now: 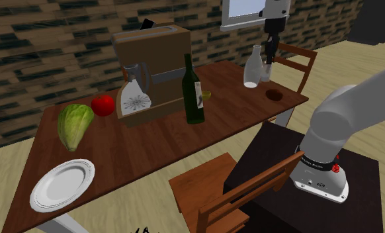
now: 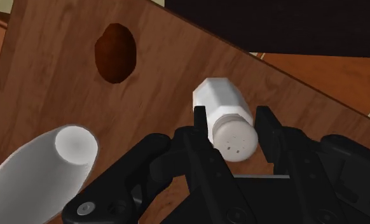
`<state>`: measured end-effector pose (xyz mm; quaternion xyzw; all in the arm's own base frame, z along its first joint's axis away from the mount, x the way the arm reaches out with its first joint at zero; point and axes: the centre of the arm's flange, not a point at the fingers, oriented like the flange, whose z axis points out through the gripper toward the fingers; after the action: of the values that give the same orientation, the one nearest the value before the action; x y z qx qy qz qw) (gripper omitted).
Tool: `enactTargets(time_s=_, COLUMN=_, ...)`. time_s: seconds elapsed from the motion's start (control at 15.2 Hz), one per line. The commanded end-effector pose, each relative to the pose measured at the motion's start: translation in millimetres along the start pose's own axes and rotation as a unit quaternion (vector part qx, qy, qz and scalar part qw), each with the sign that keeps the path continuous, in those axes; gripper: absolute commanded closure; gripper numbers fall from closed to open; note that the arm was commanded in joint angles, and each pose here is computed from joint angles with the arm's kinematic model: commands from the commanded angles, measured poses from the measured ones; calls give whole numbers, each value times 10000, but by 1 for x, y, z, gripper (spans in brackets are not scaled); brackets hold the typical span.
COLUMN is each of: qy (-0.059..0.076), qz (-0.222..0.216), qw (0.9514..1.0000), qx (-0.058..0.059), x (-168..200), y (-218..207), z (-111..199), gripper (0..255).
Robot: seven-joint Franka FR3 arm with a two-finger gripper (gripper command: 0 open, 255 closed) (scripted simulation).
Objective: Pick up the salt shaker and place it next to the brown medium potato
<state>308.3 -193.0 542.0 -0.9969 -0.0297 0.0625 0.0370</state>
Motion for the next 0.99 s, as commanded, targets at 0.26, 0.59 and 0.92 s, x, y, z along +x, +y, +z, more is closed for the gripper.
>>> enactTargets(time_s=0.26, qy=-1, qz=-7, qw=10000, qx=-1, x=-51, y=62, z=0, gripper=255)
enactTargets(time_s=0.59, qy=-1, qz=-7, qw=10000, qx=-1, x=-92, y=113, z=1, gripper=255)
enactTargets(time_s=0.92, qy=-1, qz=-7, qw=10000, qx=-1, x=-134, y=165, z=2, gripper=255)
